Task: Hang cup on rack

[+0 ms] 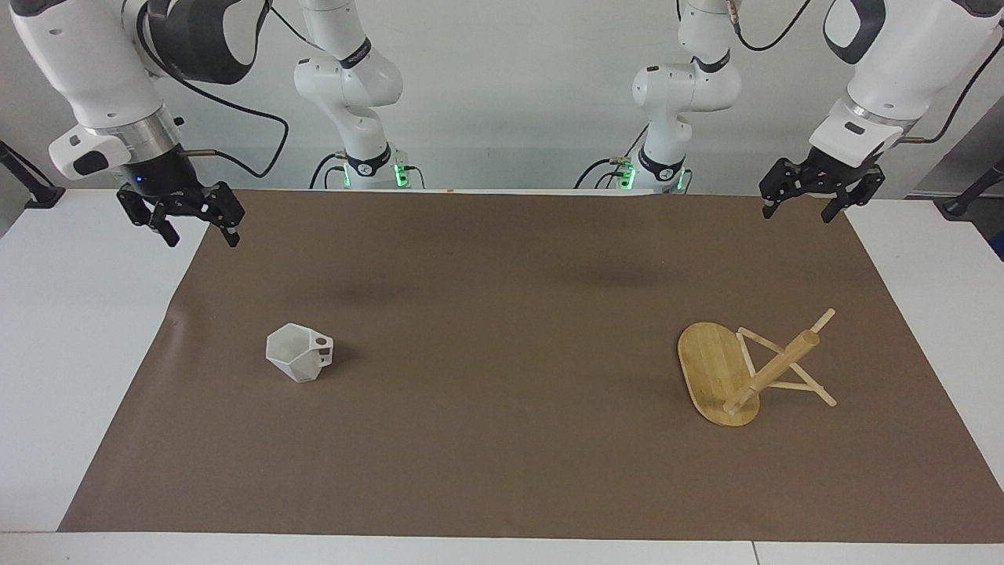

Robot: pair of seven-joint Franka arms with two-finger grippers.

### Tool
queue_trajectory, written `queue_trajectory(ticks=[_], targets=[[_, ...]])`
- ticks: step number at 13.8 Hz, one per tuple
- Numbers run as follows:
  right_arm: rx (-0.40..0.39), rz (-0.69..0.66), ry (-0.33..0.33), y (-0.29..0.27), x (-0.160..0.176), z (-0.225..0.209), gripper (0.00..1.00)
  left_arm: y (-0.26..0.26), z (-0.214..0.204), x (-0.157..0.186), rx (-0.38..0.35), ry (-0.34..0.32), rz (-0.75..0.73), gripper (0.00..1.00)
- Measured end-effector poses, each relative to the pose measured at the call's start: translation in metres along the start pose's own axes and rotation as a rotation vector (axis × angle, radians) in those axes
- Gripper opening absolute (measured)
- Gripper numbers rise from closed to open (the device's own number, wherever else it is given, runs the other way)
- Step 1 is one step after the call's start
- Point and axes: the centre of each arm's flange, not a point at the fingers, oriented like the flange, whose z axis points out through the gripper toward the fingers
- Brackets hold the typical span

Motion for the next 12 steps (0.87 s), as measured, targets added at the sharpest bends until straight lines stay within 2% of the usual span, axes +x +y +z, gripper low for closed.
queue_trajectory(ticks=[3,9,12], targets=[[-0.005,-0.003,0.021,-0.002,0.005,0.03,1.0,0.0,0.0,0.0,0.0,0.0,0.0,1.0],[-0.011,-0.002,-0.013,0.0,0.019,0.1,1.0,0.0,0.0,0.0,0.0,0.0,0.0,1.0],[-0.018,-0.002,0.004,0.001,0.021,0.134,1.0,0.0,0.0,0.0,0.0,0.0,0.0,1.0]])
